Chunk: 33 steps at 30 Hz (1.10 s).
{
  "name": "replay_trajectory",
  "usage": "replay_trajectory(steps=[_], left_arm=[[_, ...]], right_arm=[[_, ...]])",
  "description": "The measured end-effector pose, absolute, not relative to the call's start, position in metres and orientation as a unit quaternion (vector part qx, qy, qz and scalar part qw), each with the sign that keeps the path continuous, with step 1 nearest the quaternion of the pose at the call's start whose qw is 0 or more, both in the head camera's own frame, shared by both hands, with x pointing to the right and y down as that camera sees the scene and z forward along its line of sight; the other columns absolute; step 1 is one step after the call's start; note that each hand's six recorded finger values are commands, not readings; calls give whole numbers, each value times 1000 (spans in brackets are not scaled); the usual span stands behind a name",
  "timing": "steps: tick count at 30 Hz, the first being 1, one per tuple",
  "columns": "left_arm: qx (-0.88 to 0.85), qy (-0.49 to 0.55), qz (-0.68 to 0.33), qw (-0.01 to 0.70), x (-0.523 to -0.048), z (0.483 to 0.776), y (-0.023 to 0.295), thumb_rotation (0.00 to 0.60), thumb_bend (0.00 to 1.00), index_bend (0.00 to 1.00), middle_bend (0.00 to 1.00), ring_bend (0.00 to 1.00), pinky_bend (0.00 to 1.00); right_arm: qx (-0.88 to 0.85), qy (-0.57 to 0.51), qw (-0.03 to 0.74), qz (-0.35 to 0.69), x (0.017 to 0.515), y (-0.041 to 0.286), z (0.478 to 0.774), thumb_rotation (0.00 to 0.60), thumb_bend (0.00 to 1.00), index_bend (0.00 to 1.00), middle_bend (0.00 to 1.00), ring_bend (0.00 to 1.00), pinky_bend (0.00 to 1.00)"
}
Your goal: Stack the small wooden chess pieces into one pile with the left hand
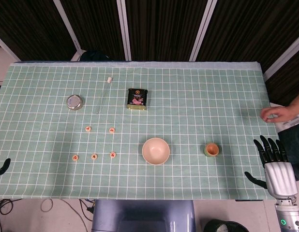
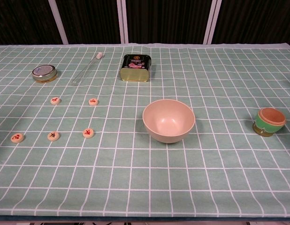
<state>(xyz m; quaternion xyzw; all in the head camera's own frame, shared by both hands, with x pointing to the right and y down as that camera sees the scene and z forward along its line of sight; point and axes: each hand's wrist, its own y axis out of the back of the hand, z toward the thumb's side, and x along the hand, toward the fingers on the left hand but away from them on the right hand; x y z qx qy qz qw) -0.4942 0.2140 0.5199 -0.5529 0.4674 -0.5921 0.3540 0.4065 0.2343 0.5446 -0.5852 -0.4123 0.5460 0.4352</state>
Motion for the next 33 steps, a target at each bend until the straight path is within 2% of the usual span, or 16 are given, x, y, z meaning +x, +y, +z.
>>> replay_trajectory(steps=[13, 18, 25, 33], left_arm=[[-555, 467, -590, 354, -494, 520, 214, 600, 252, 49, 0, 0, 0], [-557, 465, -590, 354, -493, 522, 213, 600, 208, 50, 0, 0, 0], [-561, 459, -590, 356, -490, 524, 214, 600, 204, 56, 0, 0, 0], [-591, 435, -579, 356, -475, 537, 206, 600, 204, 95, 0, 0, 0]], right_arm=[[-585, -414, 434, 547, 407, 234, 545, 600, 232, 90, 13, 0, 0], [-584, -415, 433, 547, 407, 234, 544, 600, 232, 90, 13, 0, 0], [-584, -417, 432, 546, 407, 234, 544, 600, 233, 89, 13, 0, 0], [-584, -420, 428, 547, 407, 234, 543, 600, 232, 90, 13, 0, 0]])
